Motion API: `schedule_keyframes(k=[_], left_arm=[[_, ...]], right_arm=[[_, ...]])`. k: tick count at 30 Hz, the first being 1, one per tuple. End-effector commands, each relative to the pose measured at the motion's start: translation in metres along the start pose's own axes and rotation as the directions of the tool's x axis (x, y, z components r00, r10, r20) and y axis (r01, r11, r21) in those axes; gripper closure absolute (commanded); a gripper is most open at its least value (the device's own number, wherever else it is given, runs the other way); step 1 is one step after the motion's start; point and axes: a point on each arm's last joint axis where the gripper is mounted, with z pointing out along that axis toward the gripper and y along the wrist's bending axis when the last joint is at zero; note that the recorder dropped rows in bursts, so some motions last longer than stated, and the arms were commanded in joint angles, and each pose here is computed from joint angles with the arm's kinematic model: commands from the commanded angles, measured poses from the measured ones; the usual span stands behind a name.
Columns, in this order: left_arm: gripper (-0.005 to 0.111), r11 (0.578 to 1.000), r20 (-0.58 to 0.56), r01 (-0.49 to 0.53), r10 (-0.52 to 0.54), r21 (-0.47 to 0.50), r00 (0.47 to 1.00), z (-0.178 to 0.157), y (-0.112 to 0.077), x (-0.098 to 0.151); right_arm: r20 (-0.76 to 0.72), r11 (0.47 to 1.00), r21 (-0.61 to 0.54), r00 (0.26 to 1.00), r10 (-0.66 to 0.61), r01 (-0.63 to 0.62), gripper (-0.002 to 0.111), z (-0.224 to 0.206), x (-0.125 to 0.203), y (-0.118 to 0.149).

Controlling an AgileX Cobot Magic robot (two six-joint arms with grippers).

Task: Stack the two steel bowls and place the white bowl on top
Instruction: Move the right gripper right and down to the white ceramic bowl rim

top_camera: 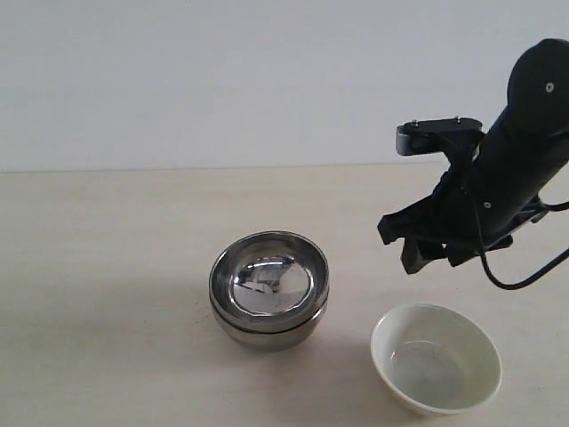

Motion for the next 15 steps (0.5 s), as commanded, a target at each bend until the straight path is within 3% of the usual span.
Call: schedule_keyframes(k=[1, 6, 15], left_arm=[[0.103, 1.000, 0.002, 0.000, 0.000, -0.003, 1.000, 0.000, 0.000, 0.001], [0.103, 1.000, 0.002, 0.000, 0.000, -0.003, 1.000, 0.000, 0.000, 0.001], [0.103, 1.000, 0.002, 0.000, 0.000, -0.003, 1.000, 0.000, 0.000, 0.001]], right_arm=[[0.134, 0.992, -0.127, 0.990, 0.032, -0.015, 0.058, 0.001, -0.007, 0.019], [0.220, 0.987, -0.160, 0.975, 0.020, 0.016, 0.058, -0.002, -0.017, 0.036], [0.175, 0.984, -0.176, 0.983, 0.051, -0.020, 0.058, 0.024, -0.023, 0.038]])
